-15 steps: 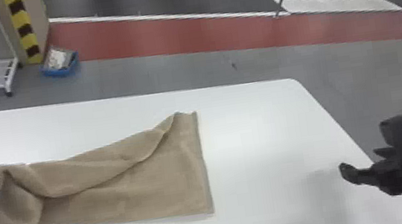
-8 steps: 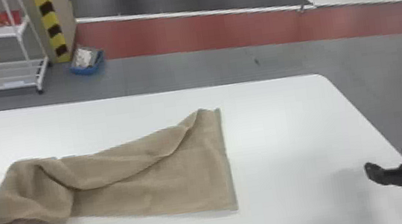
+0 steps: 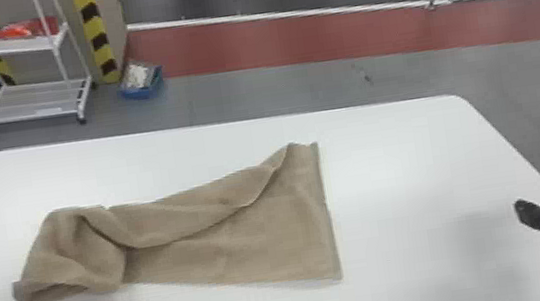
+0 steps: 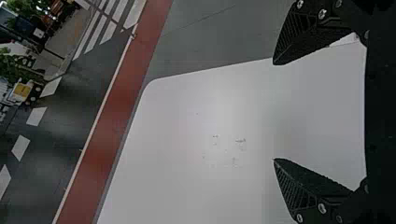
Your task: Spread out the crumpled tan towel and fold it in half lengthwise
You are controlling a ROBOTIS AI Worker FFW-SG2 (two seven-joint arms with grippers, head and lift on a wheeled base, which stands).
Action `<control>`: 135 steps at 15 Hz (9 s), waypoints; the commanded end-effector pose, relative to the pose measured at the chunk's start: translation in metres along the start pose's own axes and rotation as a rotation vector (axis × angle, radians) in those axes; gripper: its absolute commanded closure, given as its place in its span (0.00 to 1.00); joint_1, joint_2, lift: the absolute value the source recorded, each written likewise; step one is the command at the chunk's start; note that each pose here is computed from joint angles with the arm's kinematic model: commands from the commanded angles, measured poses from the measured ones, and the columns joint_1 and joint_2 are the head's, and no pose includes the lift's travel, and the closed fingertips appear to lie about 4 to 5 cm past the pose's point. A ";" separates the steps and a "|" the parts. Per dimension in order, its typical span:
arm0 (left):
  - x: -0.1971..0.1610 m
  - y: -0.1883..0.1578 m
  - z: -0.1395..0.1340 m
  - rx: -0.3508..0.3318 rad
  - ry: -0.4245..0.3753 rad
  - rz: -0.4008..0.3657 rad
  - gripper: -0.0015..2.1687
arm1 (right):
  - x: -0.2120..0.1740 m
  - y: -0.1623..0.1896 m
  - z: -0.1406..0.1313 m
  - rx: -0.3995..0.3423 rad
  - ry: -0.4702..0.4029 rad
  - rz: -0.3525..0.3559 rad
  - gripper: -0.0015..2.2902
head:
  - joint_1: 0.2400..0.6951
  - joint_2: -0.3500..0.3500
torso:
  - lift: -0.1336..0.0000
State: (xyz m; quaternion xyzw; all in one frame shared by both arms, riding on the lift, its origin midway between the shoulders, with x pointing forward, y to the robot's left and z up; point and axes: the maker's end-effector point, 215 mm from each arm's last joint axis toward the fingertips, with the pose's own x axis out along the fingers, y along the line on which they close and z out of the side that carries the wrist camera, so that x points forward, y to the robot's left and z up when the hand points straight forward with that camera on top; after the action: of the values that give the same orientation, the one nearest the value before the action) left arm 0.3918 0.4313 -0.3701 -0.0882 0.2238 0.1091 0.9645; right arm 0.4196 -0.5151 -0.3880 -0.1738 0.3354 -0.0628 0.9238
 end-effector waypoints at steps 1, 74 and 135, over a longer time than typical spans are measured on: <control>-0.006 0.004 -0.003 -0.003 -0.050 -0.012 0.06 | -0.002 0.008 0.024 0.025 -0.039 0.022 0.07 | 1.00 0.33 | 0.07; 0.058 -0.055 -0.083 0.207 -0.101 -0.263 0.59 | -0.004 0.134 0.179 0.247 -0.454 0.643 0.07 | 1.00 0.56 | 0.07; -0.033 -0.090 -0.008 0.427 -0.366 -0.558 0.07 | -0.051 0.180 0.147 -0.285 -0.143 0.680 0.67 | 1.00 0.64 | 0.07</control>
State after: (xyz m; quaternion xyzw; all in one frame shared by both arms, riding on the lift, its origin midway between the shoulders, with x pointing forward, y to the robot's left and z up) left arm 0.3876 0.3487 -0.3604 0.0556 0.0548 -0.1600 0.9840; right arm 0.4796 -0.2994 -0.3248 -0.2482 0.3160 0.3023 0.8644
